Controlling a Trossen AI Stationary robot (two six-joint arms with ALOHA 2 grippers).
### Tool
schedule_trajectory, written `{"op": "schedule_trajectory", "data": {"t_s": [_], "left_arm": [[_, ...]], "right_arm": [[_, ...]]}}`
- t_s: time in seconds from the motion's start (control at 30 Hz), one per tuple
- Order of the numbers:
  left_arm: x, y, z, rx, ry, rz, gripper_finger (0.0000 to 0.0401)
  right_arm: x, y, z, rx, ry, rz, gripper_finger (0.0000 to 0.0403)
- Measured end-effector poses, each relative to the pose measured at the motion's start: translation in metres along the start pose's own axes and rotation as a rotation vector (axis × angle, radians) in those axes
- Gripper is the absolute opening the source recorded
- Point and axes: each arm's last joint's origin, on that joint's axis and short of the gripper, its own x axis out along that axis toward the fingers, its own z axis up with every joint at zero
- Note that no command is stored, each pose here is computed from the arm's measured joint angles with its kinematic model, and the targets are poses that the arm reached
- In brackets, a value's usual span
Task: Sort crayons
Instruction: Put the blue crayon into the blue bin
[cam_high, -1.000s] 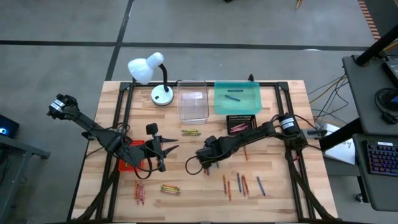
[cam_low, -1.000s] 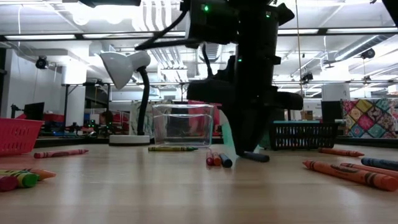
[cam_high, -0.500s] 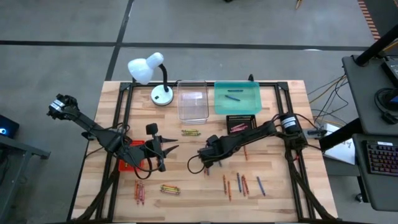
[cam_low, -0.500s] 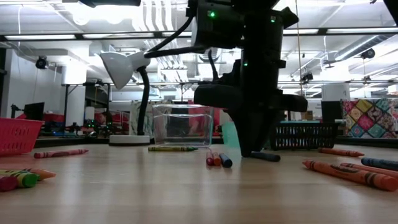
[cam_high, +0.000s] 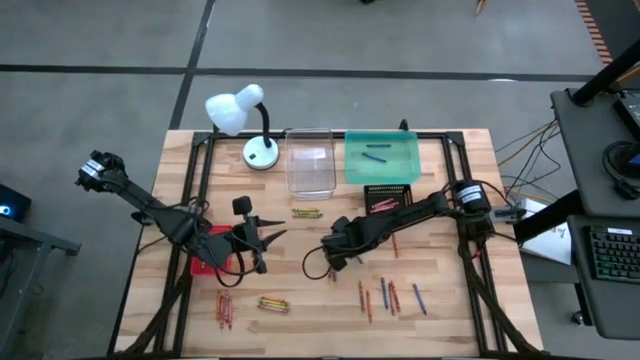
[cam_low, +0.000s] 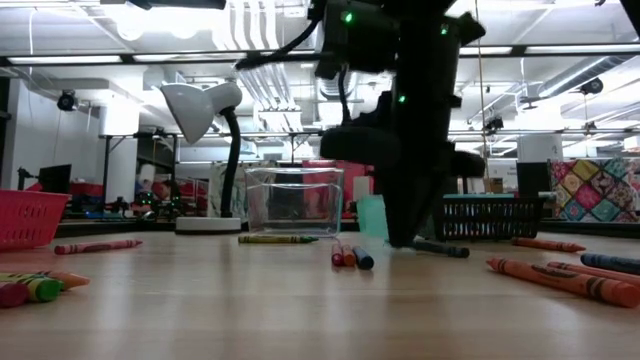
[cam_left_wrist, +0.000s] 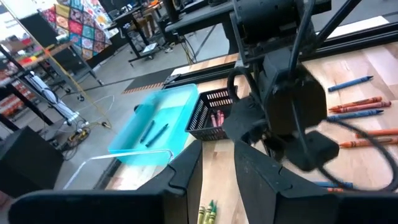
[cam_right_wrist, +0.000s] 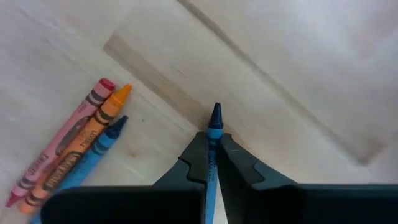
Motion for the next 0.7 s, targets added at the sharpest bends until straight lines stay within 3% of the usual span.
{"op": "schedule_trajectory", "data": {"t_s": [0.33, 0.57, 0.7], "left_arm": [[-0.016, 0.022, 0.012, 0.047, -0.063, 0.013, 0.0076], [-0.023, 0.047, 0.015, 0.096, -0.106, 0.010, 0.0076], [-0.017, 0.064, 0.004, 0.182, -0.111, -0.012, 0.0076]], "right_arm": [[-0.072, -0.021, 0.029, -0.106, -0.253, 0.109, 0.0010], [-0.090, -0.044, 0.079, -0.292, -0.408, 0.290, 0.0010], [-0.093, -0.070, 0.120, -0.432, -0.487, 0.467, 0.0010]]}}
